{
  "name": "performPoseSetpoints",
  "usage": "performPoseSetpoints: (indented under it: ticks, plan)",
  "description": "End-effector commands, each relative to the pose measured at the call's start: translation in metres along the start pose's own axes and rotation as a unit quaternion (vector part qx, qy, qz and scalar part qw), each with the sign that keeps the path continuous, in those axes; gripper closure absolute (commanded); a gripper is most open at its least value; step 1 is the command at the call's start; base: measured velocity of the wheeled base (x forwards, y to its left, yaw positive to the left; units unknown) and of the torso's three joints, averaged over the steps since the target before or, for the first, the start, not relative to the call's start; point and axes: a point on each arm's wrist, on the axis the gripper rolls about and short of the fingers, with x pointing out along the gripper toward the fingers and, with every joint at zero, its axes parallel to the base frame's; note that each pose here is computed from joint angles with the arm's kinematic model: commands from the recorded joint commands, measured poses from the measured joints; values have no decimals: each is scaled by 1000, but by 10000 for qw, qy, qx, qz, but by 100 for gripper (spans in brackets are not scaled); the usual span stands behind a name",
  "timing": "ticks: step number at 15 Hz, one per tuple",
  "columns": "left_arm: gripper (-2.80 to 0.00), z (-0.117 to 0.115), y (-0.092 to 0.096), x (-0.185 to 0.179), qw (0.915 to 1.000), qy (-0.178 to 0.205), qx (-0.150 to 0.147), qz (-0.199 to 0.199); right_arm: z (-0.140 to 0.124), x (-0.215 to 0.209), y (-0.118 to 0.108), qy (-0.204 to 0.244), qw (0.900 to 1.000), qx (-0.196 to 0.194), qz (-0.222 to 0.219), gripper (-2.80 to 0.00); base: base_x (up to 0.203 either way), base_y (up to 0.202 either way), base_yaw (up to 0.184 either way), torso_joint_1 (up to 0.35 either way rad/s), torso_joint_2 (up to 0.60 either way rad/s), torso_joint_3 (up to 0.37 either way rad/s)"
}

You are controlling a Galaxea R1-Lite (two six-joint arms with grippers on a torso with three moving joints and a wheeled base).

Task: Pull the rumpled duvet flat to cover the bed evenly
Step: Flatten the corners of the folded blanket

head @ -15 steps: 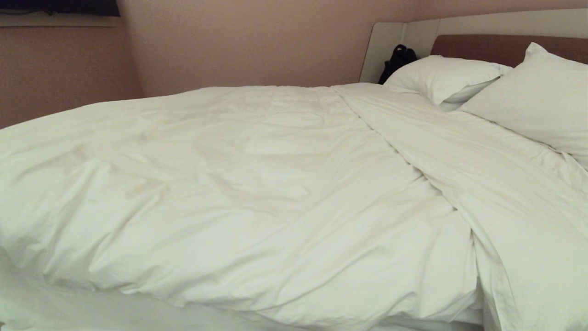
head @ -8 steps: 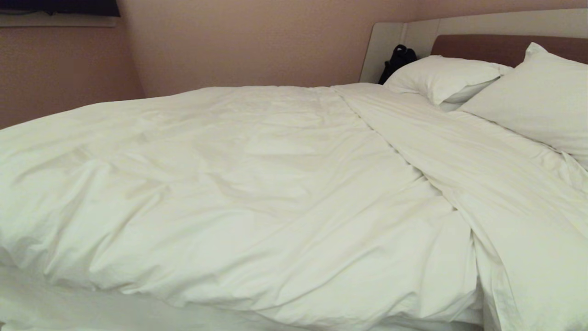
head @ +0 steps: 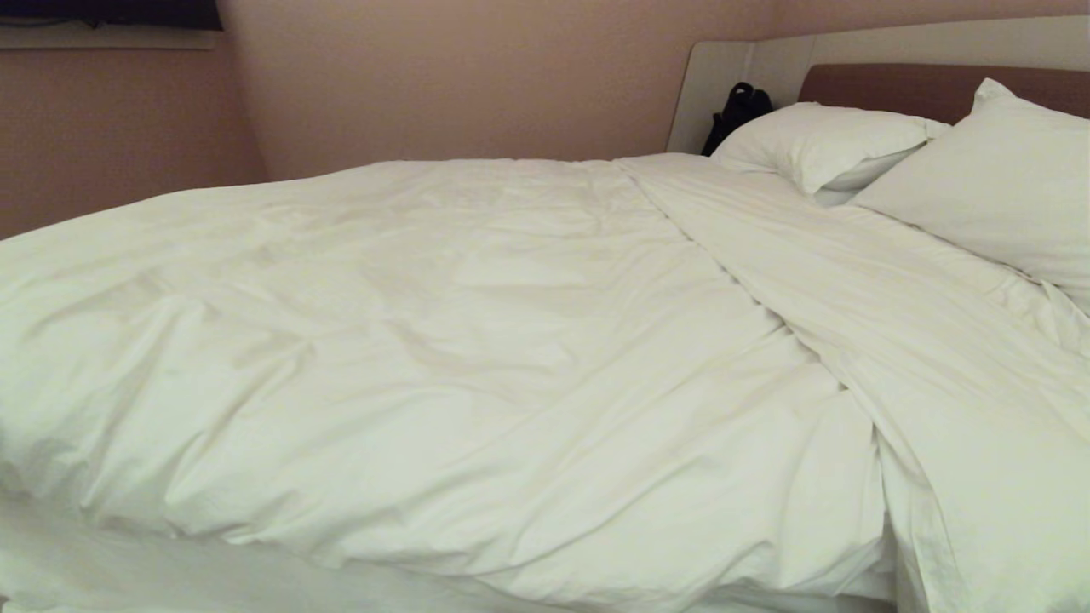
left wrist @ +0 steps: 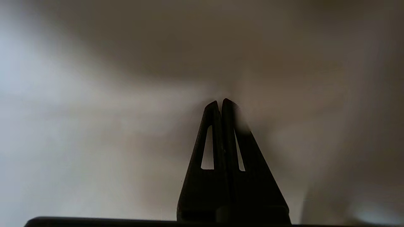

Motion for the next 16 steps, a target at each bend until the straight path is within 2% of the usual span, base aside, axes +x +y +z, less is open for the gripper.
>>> performPoseSetpoints:
  ticks: [1, 4, 8, 11, 16]
  plan:
    - [0, 7, -11, 11, 9997, -25, 90, -211, 0, 0, 0, -3, 10000, -1, -1, 0, 0, 0, 0, 0, 0, 0]
    - [0, 34, -34, 11, 9974, -278, 227, -632, 0, 0, 0, -3, 10000, -1, 3, 0, 0, 0, 0, 0, 0, 0]
    - [0, 63, -56, 0, 9936, -547, 442, -886, 0, 0, 0, -3, 10000, -1, -1, 0, 0, 0, 0, 0, 0, 0]
    - [0, 71, -60, 3, 9920, -617, 452, -1001, 0, 0, 0, -3, 10000, -1, -1, 0, 0, 0, 0, 0, 0, 0]
    - [0, 81, -63, 35, 9907, -630, 603, -1045, 0, 0, 0, -3, 10000, -1, -1, 0, 0, 0, 0, 0, 0, 0]
